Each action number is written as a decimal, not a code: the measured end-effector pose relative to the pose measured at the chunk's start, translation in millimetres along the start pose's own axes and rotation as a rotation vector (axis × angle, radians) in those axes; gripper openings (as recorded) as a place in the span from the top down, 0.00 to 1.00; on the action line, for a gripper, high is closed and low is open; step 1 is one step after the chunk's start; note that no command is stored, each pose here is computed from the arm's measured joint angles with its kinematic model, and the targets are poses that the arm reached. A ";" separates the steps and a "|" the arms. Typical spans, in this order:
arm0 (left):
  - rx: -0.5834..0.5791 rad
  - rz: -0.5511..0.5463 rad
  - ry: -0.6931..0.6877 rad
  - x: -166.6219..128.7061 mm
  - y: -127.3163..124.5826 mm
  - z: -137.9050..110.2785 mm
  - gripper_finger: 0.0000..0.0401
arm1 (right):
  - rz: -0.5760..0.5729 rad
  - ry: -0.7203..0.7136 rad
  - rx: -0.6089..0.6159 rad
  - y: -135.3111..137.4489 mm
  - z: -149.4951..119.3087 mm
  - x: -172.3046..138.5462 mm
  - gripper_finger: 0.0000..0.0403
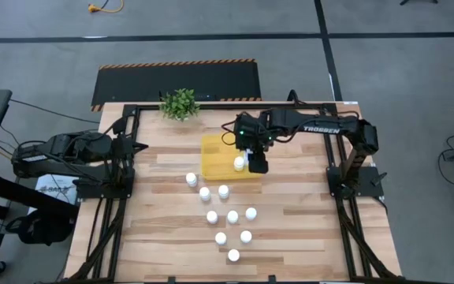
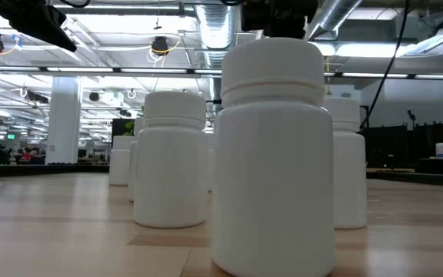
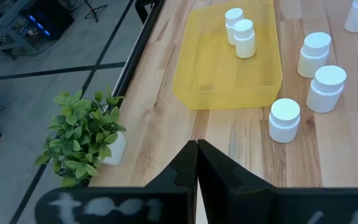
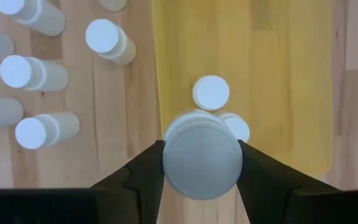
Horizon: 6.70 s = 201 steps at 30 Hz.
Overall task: Pick and place pill bottles into a basket
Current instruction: Put the white medicine bottle into the yellow bin
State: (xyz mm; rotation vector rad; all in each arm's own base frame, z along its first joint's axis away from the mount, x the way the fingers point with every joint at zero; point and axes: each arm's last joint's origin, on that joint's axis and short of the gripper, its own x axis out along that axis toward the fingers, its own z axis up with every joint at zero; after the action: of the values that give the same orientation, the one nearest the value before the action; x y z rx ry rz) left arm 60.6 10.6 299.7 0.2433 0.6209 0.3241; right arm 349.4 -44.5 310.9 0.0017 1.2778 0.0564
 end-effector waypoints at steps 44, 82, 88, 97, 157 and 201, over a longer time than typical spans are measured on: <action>0.000 0.000 0.000 -0.1 0.0 0.0 1.00 | 0.000 0.002 0.040 2.0 -19.1 72.7 0.60; 0.000 0.000 0.000 -0.1 0.0 0.0 1.00 | -0.005 0.022 0.009 1.7 -21.1 72.4 0.59; 0.000 0.000 0.000 -0.1 0.0 0.0 1.00 | -0.009 0.009 0.005 -1.7 -20.4 72.2 0.63; 0.000 0.000 0.000 0.0 0.0 0.0 1.00 | -0.028 0.022 0.020 -3.7 -21.7 72.0 0.61; 0.000 0.000 0.000 -0.1 0.0 0.0 1.00 | -0.017 0.042 0.034 1.9 -36.5 98.3 0.56; 0.000 0.000 0.000 0.0 0.0 0.0 1.00 | -0.015 0.060 0.036 2.2 -42.3 105.4 0.48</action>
State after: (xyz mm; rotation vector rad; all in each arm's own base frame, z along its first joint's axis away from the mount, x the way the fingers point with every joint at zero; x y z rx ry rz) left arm 60.6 10.6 299.7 0.2433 0.6210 0.3241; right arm 339.1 -39.0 197.9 0.0214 1.3389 0.0210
